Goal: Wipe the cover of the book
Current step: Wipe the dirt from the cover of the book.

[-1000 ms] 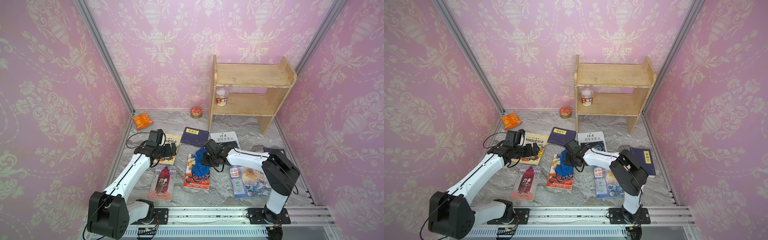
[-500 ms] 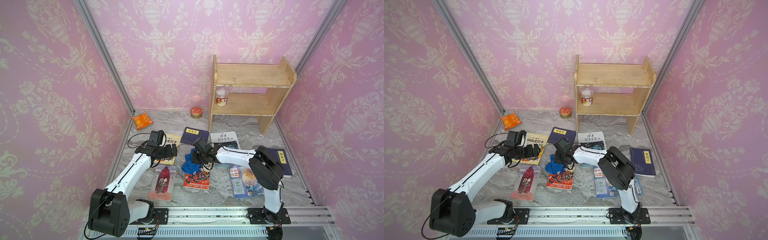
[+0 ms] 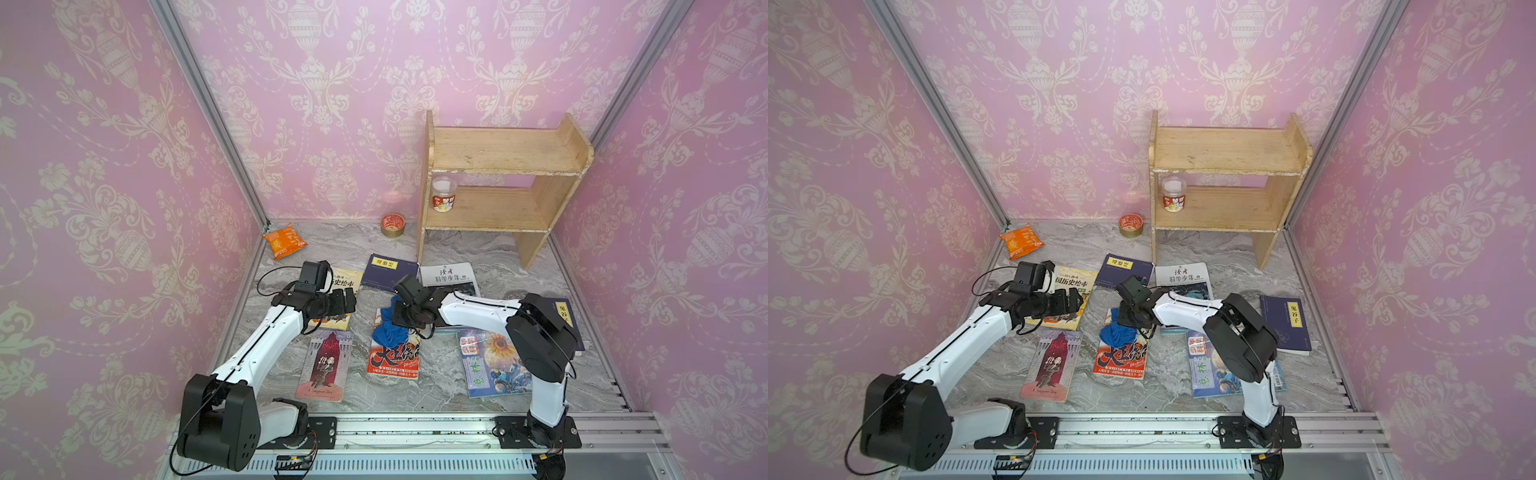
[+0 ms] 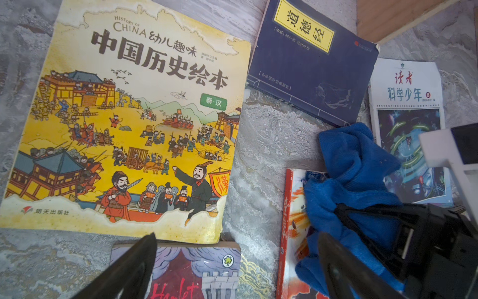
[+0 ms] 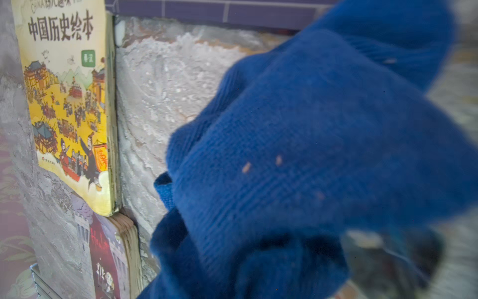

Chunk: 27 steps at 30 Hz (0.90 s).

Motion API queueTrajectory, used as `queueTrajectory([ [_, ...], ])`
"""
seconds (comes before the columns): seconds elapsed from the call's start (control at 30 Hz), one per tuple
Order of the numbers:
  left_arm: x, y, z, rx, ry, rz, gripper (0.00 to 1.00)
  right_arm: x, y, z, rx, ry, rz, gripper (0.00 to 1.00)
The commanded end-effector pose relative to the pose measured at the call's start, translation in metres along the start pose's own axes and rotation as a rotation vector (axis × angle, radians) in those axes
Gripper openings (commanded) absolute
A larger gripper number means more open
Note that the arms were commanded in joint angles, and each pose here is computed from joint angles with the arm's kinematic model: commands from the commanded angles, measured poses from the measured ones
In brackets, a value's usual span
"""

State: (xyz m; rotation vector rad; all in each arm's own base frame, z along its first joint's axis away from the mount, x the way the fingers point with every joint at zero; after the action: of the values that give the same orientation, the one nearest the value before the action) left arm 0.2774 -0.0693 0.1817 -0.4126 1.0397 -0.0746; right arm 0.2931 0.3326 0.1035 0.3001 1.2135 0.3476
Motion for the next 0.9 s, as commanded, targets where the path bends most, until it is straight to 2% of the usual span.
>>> queueTrajectory([
  [0.0,0.002,0.003,-0.003,-0.017,0.018,-0.006,0.99,0.031,-0.023,-0.040,0.004,0.176,-0.134,0.00],
  [0.13,0.003,0.003,-0.003,-0.018,0.017,-0.008,0.99,0.012,-0.053,-0.039,0.044,0.149,-0.164,0.00],
  [0.23,0.003,0.002,-0.003,-0.018,0.020,-0.013,0.99,-0.005,-0.098,-0.058,0.089,0.166,-0.235,0.00],
  [0.33,0.004,0.002,-0.003,-0.019,0.020,-0.010,0.99,-0.019,-0.119,-0.067,0.108,0.160,-0.266,0.00],
  [0.43,0.004,0.003,-0.002,-0.019,0.016,-0.004,0.99,-0.015,-0.111,-0.071,0.081,0.183,-0.256,0.00],
  [0.57,0.005,0.003,-0.002,-0.018,0.021,0.000,0.99,0.014,-0.059,-0.071,-0.016,0.228,-0.194,0.00],
  [0.67,0.005,0.005,-0.003,-0.016,0.021,0.010,0.99,0.030,-0.025,-0.067,-0.035,0.230,-0.123,0.00],
  [0.77,0.004,0.006,-0.003,-0.013,0.014,0.016,0.99,0.027,-0.033,-0.066,-0.005,0.218,-0.117,0.00],
  [0.87,0.004,0.005,-0.003,-0.014,0.014,0.015,0.99,0.009,-0.067,-0.073,0.021,0.218,-0.171,0.00],
])
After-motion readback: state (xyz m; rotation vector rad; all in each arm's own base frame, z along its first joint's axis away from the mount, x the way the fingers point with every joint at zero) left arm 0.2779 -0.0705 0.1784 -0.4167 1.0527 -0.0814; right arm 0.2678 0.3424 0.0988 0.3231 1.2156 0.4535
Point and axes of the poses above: each gripper's point midway between its finger pads, its own x axis out along the fingers, its own y axis along the line the jaws close on, z = x × y, the point moved 7 cm from there along -x, back along the fingers, and after that the axes turned 7 degrees about -x, right-handed, at the moved point
